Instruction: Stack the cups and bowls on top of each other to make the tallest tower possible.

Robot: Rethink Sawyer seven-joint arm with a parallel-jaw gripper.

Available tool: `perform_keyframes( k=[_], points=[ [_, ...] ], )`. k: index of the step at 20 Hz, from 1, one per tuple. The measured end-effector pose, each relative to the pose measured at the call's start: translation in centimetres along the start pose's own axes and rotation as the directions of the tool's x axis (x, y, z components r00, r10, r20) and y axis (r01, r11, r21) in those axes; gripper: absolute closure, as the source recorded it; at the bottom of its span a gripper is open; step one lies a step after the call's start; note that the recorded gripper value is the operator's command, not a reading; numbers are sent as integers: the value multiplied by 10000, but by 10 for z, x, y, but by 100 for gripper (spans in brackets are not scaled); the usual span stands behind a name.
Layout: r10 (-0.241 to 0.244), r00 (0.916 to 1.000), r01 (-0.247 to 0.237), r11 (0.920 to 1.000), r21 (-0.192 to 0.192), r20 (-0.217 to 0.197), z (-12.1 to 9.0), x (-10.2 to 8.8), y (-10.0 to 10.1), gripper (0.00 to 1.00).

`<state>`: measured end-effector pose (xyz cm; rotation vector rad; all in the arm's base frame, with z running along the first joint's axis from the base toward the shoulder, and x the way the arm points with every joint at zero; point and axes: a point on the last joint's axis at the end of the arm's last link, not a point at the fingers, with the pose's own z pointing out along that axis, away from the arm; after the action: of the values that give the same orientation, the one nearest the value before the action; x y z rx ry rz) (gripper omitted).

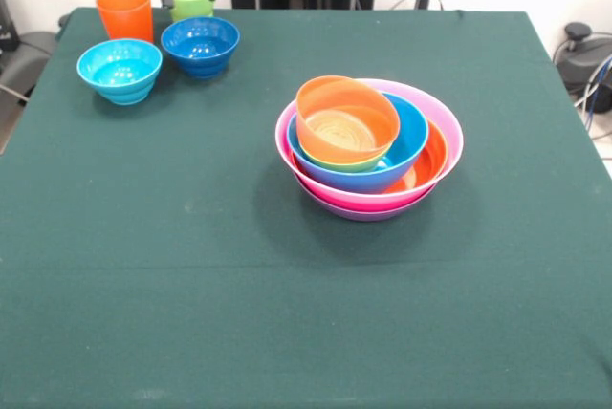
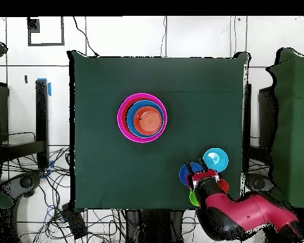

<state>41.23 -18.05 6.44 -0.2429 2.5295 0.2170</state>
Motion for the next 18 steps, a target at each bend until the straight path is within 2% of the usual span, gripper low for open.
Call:
perform_keyframes(
  k=[5,6,8,9,10,11,12,13,14,16,18],
  points=[
    [781,9969,-780,9969,-44,135,-2,4,-12,0],
    [1256,9920,-1256,9921,4,84,-4,3,-18,0],
    [2175,9759,-2171,9759,205,-203,-12,1,-28,0],
    [2974,9530,-2954,9545,412,-578,-21,1,-36,0],
    [3528,9310,-3484,9354,596,-940,-29,2,-40,0],
    [4069,9043,-3995,9132,801,-1290,-38,3,-45,0],
    [4405,8839,-4303,8976,958,-1569,-44,4,-48,0],
    [4642,8673,-4514,8856,1092,-1796,-49,6,-51,0],
    [5096,8256,-4872,8604,1493,-2423,-63,11,-56,0],
    [5165,8035,-4839,8563,1805,-2961,-69,18,-59,0],
    [5091,7990,-4730,8607,1883,-3201,-70,21,-57,0]
  ],
)
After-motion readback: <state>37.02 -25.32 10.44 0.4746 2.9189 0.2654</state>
